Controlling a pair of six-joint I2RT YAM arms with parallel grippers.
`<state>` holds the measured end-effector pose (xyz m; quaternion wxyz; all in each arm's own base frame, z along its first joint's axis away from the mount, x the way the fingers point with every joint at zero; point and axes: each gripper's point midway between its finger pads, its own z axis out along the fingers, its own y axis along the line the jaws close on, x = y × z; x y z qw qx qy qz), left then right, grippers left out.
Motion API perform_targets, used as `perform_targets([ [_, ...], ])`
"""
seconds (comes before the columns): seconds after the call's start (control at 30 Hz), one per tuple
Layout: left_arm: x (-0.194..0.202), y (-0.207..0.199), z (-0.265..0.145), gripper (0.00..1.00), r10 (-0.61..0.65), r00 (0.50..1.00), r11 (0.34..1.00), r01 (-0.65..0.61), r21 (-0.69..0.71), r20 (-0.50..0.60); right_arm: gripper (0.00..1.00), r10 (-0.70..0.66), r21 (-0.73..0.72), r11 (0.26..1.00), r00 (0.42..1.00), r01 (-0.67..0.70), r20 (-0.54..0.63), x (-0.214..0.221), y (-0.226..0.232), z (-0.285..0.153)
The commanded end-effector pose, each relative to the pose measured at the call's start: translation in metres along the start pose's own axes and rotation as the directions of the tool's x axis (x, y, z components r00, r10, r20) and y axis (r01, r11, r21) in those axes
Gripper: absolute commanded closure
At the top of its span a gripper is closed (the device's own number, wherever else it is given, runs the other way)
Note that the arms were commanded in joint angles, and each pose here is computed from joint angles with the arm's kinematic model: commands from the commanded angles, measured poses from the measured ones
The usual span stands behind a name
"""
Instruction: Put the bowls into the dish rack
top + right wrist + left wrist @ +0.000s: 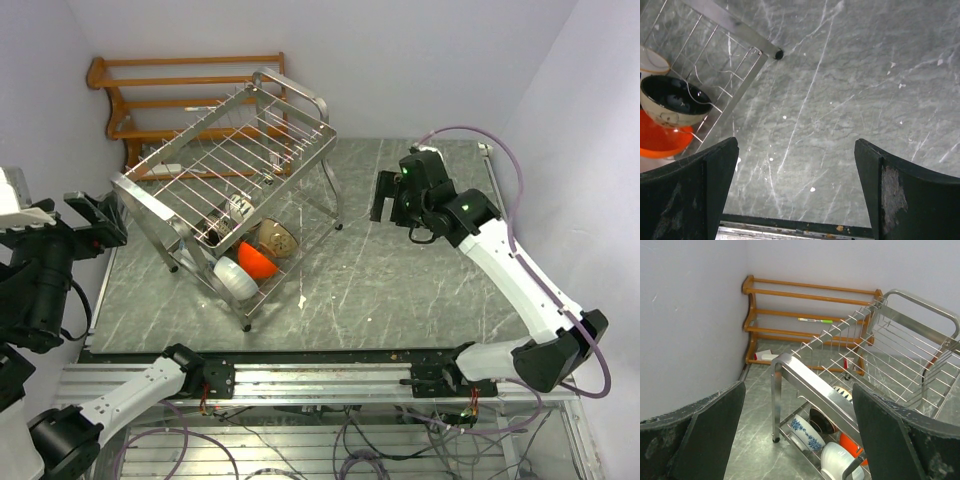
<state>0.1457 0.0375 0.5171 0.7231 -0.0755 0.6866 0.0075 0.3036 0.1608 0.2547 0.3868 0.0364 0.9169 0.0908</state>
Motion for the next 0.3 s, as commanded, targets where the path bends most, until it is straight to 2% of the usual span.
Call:
perform_targets([
  [0.0, 0.0, -0.011, 0.007, 0.01, -0.001, 1.0, 1.0, 0.001, 0.029, -0.005, 0.0, 0.043, 0.038, 0.998, 0.993, -0.048, 0.112, -0.025, -0.008, -0.007],
  [0.27, -0.002, -0.015, 0.011, 0.01, -0.004, 1.0, 1.0, 0.004, 0.028, -0.001, 0.0, -0.011, 0.045, 0.999, 0.988, 0.005, 0.152, -0.038, -0.008, -0.011],
])
